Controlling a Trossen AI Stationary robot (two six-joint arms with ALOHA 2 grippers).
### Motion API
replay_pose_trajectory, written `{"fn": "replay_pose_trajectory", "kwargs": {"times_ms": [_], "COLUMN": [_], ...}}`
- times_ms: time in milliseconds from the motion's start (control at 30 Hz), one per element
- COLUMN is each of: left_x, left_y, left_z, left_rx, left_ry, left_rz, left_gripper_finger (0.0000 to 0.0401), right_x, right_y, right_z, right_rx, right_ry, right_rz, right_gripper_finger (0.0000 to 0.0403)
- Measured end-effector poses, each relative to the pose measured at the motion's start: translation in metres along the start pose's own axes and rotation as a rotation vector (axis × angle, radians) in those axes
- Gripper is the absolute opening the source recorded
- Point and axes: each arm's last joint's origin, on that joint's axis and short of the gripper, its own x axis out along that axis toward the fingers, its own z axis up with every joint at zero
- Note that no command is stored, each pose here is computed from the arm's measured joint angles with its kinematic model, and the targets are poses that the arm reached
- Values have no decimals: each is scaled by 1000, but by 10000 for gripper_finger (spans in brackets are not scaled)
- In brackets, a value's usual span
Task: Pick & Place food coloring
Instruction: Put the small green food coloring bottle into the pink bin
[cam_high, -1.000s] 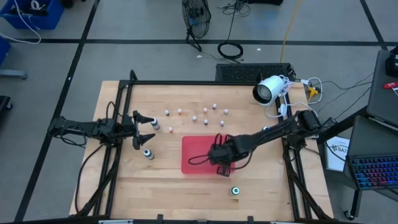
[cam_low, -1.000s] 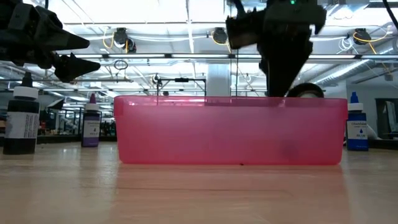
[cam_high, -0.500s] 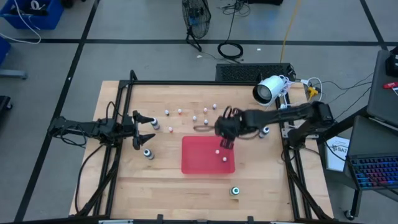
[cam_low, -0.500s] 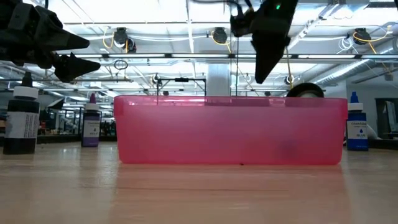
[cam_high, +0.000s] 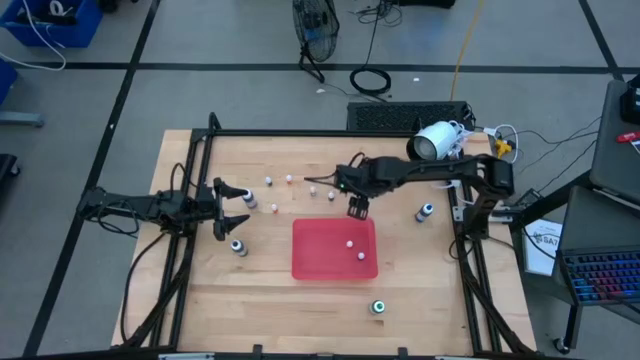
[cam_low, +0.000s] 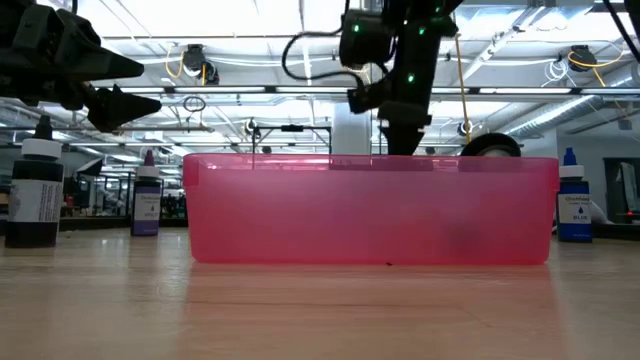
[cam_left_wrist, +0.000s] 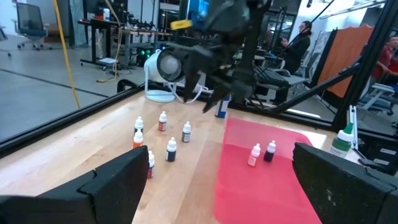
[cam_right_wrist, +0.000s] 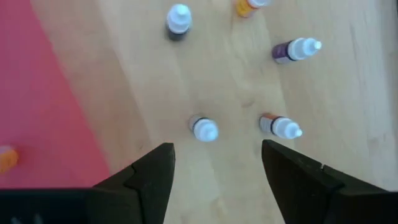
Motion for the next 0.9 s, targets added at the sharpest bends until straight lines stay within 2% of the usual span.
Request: {"fn": "replay_pose_trajectory", "kwargs": {"times_ms": [167,900], "left_x": [0,0], "left_y": [0,0], "left_z": [0,0], "left_rx": [0,1], "left_ry": [1,2], "left_rz": [1,0], "left_gripper_finger": [392,392], "right_x": [18,60], "right_y": [-10,-7], "right_z": [4,5], "right_rx": [40,-5], "right_ry": [40,146], "right_rz": [73,62], "right_gripper_finger": [231,231]}}
